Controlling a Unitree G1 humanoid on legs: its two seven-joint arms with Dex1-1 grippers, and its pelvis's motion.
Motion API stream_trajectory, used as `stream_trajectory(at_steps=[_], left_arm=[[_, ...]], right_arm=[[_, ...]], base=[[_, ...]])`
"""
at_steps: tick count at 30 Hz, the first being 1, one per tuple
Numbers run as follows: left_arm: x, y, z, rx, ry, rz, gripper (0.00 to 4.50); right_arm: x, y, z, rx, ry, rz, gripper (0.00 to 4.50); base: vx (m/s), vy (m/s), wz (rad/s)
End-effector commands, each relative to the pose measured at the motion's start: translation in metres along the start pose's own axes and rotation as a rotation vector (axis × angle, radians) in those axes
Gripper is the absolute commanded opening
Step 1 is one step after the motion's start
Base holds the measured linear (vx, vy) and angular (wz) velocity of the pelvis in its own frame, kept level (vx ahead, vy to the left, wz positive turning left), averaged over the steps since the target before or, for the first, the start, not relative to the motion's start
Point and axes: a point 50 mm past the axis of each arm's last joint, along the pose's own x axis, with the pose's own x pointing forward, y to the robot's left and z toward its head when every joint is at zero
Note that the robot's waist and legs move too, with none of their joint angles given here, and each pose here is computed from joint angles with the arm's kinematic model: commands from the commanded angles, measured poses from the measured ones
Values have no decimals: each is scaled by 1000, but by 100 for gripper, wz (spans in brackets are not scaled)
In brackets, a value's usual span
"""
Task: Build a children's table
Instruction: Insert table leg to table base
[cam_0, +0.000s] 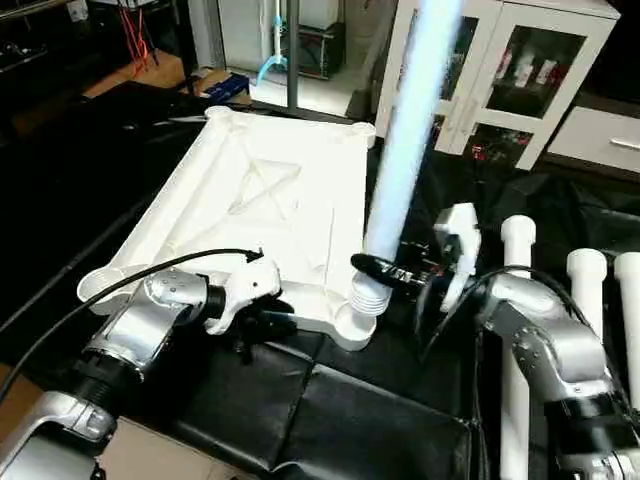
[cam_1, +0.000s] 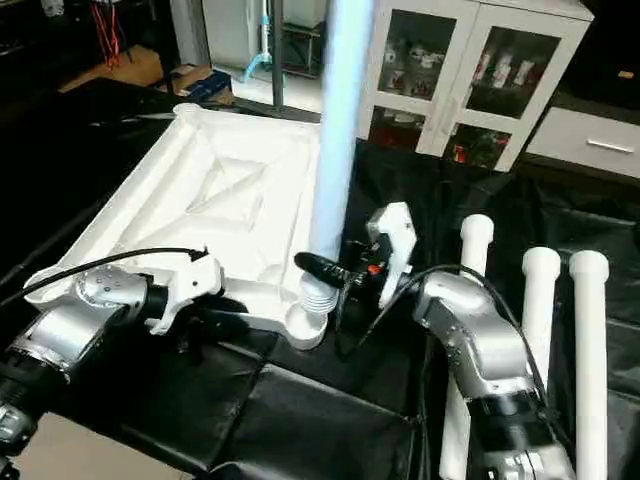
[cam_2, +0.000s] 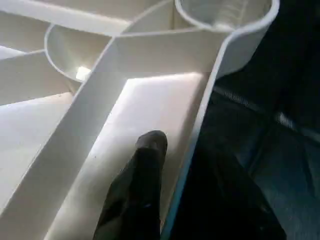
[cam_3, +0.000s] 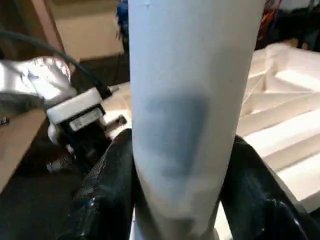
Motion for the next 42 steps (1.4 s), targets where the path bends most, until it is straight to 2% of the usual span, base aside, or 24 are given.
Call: stream_trajectory(at_steps=[1, 8, 11, 19, 20, 21, 24, 25, 28, 33, 36, 42], left_arm=[[17, -18, -18, 1, 137, -112, 81], [18, -9, -12, 44, 178, -11, 75], [17, -6, -7, -14, 198, 72, 75], [22, -10, 8, -122, 161, 124, 75], [23, -10, 10, -130, 158, 135, 110], [23, -11, 11, -125, 158, 126, 130], [22, -12, 11, -117, 158, 120, 145], [21, -13, 10, -106, 159, 113, 165], [18, -14, 11, -69, 154, 107, 178], [14, -11, 19, -44, 115, 95, 178], [13, -6, 30, -22, 72, 70, 178], [9, 0, 36, 24, 71, 27, 178]], right_arm=[[2, -4, 9, -43, -10, 8, 185], [1, -4, 8, -53, -14, 0, 185], [1, 0, 5, -43, -15, 1, 185], [1, 4, 1, -25, -21, 8, 185], [1, 5, -1, -21, -22, 8, 185], [0, 5, -2, -18, -23, 8, 185], [0, 5, -3, -16, -22, 5, 185], [0, 5, -3, -16, -22, 4, 185], [-1, 4, -2, -19, -24, 3, 185], [-2, 2, 3, -29, -29, 1, 185], [-6, 2, 3, -38, -25, -2, 185], [-11, 2, 4, -49, -13, 0, 185]], base=[[0, 0, 0], [0, 0, 0], [0, 0, 0], [0, 0, 0], [0, 0, 0], [0, 0, 0], [0, 0, 0], [0, 0, 0], [0, 0, 0], [0, 0, 0], [0, 0, 0], [0, 0, 0]])
